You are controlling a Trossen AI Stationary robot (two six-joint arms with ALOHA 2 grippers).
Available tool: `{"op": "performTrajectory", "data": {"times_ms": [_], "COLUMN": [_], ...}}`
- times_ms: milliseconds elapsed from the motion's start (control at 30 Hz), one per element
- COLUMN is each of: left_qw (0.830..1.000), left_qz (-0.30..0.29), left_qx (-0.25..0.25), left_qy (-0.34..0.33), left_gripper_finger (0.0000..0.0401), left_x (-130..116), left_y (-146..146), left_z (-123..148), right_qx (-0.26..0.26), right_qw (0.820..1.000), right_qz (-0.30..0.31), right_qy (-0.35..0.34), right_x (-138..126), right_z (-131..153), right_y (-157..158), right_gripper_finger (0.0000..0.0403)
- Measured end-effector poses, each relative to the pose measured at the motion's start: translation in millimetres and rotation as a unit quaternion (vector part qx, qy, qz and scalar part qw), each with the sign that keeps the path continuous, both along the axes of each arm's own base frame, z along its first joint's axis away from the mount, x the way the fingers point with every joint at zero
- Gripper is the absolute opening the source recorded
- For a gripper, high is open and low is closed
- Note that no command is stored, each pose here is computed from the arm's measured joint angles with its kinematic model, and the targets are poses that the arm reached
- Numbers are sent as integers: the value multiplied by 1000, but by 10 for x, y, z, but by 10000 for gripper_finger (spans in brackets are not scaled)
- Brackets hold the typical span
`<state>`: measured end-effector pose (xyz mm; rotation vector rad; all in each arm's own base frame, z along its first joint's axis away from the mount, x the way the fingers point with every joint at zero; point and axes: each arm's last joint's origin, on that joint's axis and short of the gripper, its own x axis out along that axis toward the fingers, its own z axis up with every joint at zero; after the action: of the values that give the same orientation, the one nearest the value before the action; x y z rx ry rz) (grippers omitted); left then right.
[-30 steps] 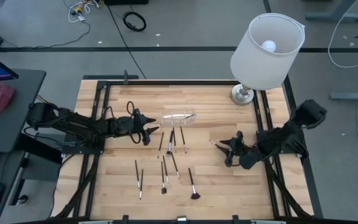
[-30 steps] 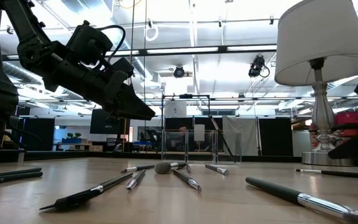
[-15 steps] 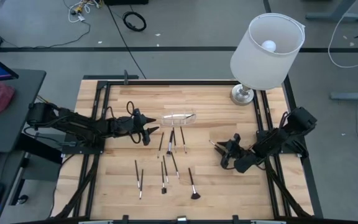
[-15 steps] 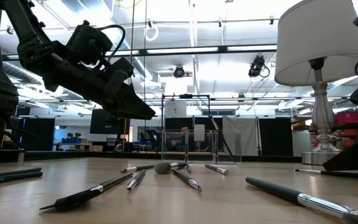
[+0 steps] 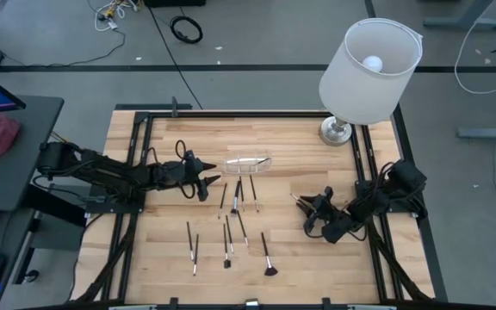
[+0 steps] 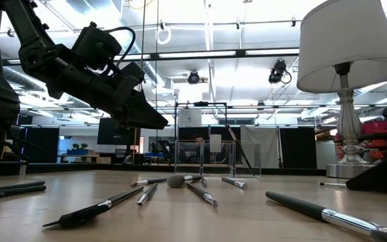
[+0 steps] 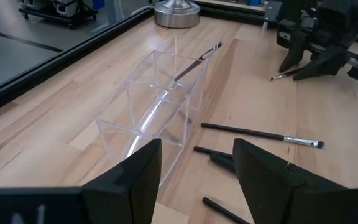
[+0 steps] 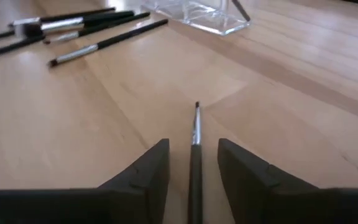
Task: Put items in baskets/containers
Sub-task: Put the black eyeshadow brush into the transparent organizer
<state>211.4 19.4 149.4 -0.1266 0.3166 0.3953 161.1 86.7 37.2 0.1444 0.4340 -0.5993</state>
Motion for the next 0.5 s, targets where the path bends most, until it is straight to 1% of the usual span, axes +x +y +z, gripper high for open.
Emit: {"op": "performTrajectory", "data": {"times_ms": [67, 167, 233, 267, 333, 433, 500], "left_qw": [1000, 998, 995, 994, 988, 970, 963], "left_qz": [3, -3, -24, -41, -101, -201, -231], "left_qx": [-19, -54, -70, -74, -77, -78, -77], "left_qy": [-14, -41, -59, -66, -86, -109, -116], "left_gripper_finger": [204, 204, 204, 204, 204, 200, 193], "left_x": [5, 17, 31, 37, 55, 128, 222], "left_y": [-1, -10, -27, -36, -73, -183, -267], "left_z": [12, 39, 67, 82, 128, 205, 251], "right_qx": [0, -3, -5, -4, -1, -2, -20], "right_qw": [1000, 1000, 1000, 1000, 1000, 1000, 1000], "right_qz": [-2, -3, -1, -2, -3, 3, 14], "right_qy": [-1, 0, 3, 0, -3, -5, -11], "right_x": [-1, -3, -2, 1, 2, 12, 35], "right_z": [-8, -11, -12, -12, -11, -4, 17], "right_y": [-2, -7, -7, -5, -4, 2, 14], "right_gripper_finger": [118, 67, 29, 18, 16, 28, 23]}}
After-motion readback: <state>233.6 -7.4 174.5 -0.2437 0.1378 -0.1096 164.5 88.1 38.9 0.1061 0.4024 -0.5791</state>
